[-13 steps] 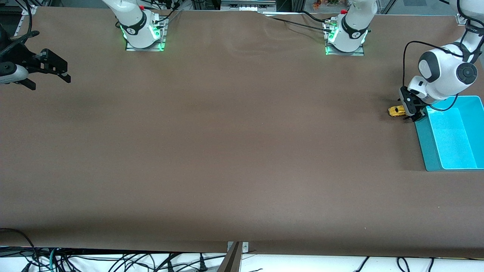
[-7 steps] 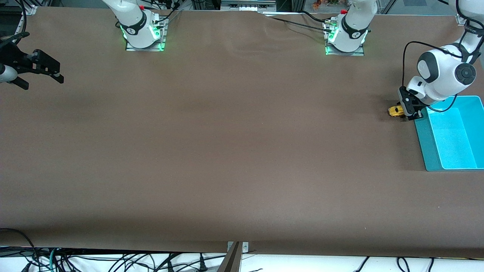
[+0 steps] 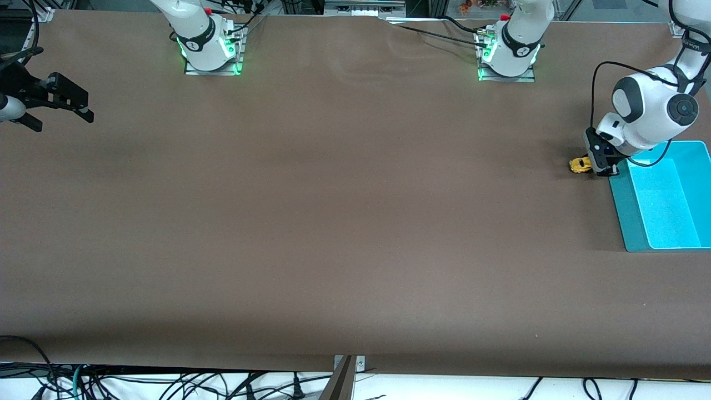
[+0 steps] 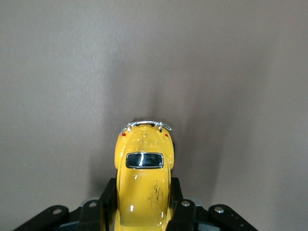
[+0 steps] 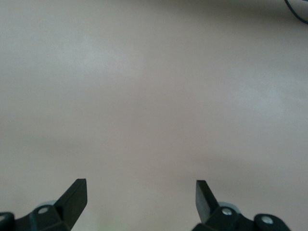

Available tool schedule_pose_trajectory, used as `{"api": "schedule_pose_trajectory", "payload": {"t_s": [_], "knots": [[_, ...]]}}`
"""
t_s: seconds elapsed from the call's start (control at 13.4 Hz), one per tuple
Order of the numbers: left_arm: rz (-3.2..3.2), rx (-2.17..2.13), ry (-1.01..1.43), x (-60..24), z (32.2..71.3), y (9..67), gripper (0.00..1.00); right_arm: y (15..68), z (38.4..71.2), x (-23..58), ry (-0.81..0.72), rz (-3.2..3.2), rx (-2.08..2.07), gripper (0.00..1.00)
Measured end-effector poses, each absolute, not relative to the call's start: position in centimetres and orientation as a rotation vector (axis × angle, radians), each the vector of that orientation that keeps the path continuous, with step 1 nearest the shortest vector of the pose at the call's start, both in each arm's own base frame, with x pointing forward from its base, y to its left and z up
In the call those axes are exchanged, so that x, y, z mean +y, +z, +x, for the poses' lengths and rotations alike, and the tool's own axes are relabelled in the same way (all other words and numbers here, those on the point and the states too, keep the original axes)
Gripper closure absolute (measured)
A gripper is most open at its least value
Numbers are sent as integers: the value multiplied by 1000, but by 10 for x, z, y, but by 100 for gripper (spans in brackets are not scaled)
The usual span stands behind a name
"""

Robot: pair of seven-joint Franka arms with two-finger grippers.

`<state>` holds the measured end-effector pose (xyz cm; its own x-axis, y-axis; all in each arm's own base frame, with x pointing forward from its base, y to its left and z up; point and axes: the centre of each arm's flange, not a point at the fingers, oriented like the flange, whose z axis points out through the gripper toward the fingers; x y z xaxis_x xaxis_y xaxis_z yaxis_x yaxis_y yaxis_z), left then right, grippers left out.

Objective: Wind and store yellow beetle car
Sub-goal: 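Close the left gripper on the yellow car, then lift the car with the left gripper over the blue tray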

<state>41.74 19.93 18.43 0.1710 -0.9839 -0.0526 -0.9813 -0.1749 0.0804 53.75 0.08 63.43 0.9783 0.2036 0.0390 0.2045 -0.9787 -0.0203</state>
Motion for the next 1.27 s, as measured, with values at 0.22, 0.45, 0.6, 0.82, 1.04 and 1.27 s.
{"api": "schedule_pose_trajectory", "payload": {"t_s": [0.22,0.45,0.6,0.82,1.04,1.27], "knots": [[2297,-2031,-190,176,435,210,54,634,537,1,-57,-3100,-320,0],[2192,-2020,-272,141,475,273,54,635,537,1,-58,-3100,-320,0],[2169,-2027,-313,130,507,326,54,635,537,1,-58,-3100,-320,0],[2207,-2015,-326,145,533,384,54,635,537,1,-58,-3100,-320,0],[2283,-2059,-432,199,542,424,54,635,537,1,-58,-3100,-321,0],[2218,-2044,-419,293,534,395,54,635,537,2,-58,-3100,-322,0]]}}
